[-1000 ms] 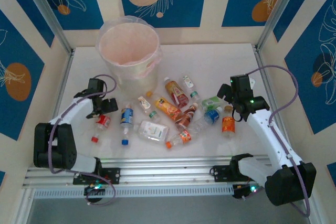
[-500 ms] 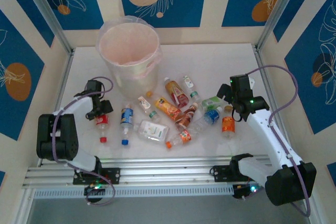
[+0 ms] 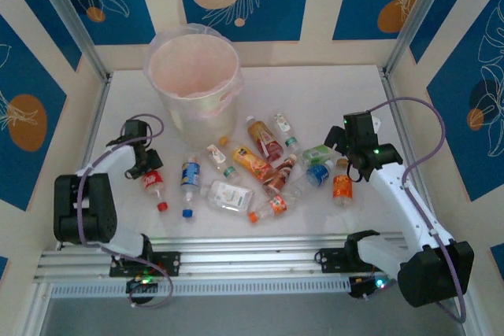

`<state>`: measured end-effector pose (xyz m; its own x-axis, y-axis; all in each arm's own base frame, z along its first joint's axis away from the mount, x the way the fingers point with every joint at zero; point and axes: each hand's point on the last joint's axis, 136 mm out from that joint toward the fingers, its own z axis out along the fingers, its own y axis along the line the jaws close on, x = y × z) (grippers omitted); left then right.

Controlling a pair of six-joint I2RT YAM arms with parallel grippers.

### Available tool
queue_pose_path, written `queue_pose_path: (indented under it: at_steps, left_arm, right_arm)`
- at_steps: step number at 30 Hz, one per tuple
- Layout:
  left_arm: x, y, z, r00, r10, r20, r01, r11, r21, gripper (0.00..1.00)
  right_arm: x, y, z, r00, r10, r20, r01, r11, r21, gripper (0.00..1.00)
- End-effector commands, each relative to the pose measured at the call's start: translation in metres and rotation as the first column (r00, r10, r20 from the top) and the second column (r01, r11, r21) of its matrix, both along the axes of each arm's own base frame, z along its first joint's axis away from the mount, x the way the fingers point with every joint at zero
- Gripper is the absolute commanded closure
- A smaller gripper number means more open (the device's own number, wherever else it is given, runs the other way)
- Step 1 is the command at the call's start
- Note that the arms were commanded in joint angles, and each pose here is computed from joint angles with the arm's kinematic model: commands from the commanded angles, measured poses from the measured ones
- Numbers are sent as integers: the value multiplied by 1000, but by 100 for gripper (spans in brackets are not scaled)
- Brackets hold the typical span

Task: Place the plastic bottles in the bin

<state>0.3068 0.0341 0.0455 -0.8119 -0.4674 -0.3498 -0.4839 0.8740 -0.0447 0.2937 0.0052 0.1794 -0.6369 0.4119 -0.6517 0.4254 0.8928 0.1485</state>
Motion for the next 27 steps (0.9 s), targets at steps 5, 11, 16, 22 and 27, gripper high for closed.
queue_pose_path:
  at_steps: [5,11,16,22,27]
  left_arm:
    - [1,16,72,992,8,126,-18,997,79,49]
    - [0,18,132,967,-31,254,0,993,122,50]
    - [-3,15,193,914,-72,399,16,990,142,50]
    - [4,-1,271,808,-150,570,85,987,138,52]
    - [18,-20,335,684,-212,698,148,977,151,53]
  right_arm:
    - [1,-1,-1,1000,-20,14,20,1000,0,1]
    - [3,2,-2,1000,-11,20,11,1000,5,1]
    - [3,3,-3,1000,-7,17,7,1000,6,1]
    - [4,4,-4,1000,-2,16,2,1000,11,1]
    - [5,7,-4,1000,3,20,-4,1000,26,1]
